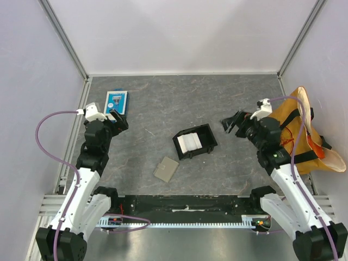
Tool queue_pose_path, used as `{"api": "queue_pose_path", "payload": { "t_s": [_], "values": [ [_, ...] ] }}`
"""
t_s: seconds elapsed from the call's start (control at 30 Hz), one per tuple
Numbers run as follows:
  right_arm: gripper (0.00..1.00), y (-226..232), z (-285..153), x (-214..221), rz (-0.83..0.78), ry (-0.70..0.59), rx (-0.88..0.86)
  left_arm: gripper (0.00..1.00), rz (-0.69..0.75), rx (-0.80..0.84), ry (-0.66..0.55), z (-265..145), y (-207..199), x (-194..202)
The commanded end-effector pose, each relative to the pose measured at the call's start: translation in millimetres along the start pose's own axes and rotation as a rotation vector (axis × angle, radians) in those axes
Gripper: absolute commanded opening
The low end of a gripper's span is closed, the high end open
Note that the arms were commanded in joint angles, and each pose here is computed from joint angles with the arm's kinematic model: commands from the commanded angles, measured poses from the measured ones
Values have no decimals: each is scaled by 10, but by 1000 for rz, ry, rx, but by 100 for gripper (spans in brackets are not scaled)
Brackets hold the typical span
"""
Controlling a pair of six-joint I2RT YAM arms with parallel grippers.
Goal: Put the credit cards into the card holder
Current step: Move the storage box to the center of the board.
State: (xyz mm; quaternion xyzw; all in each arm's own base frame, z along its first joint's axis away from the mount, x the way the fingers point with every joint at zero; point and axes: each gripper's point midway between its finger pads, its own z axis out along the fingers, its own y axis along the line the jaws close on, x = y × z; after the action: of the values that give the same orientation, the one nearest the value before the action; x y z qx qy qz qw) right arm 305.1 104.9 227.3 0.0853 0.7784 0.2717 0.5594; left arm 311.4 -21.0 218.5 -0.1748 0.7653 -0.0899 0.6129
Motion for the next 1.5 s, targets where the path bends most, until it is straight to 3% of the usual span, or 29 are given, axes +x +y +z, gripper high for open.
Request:
{"api": "queue_pose_path", "payload": {
  "t_s": [0.0, 0.2, 0.3, 0.4, 0.57, 0.67, 0.83, 1.1, 1.47],
  "values": [
    [98, 258, -250, 526, -23, 217, -75, 97, -142, -24, 41, -51, -11, 77],
    [98, 519, -420, 1129, -85, 403, -113, 97, -282, 48, 223, -127, -211, 440],
    [98, 625, -475, 1319, -114, 436, -114, 97, -242, 218, 258, -154, -466, 506],
    [98, 696, -538, 1500, -142, 460, -119, 97, -214, 283, 286, -153, -549, 577],
    [98, 953, -583, 1870, -35, 547, -244, 97, -189, 381, 409, -133, -735, 861],
    [98, 1044, -544, 1969, 48, 546, -290, 97, -184, 411, 489, -128, -821, 1140],
    [98, 988, -443, 2044, 49, 551, -243, 97, -155, 479, 540, -163, -1086, 1412],
    [98, 849, -128, 2064, 82, 490, -91, 95, -214, 546, 637, -137, -1343, 1716],
    [98, 921, 145, 1980, 30, 437, -75, 94, -351, 606, 688, -125, -1675, 2038]
  ]
}}
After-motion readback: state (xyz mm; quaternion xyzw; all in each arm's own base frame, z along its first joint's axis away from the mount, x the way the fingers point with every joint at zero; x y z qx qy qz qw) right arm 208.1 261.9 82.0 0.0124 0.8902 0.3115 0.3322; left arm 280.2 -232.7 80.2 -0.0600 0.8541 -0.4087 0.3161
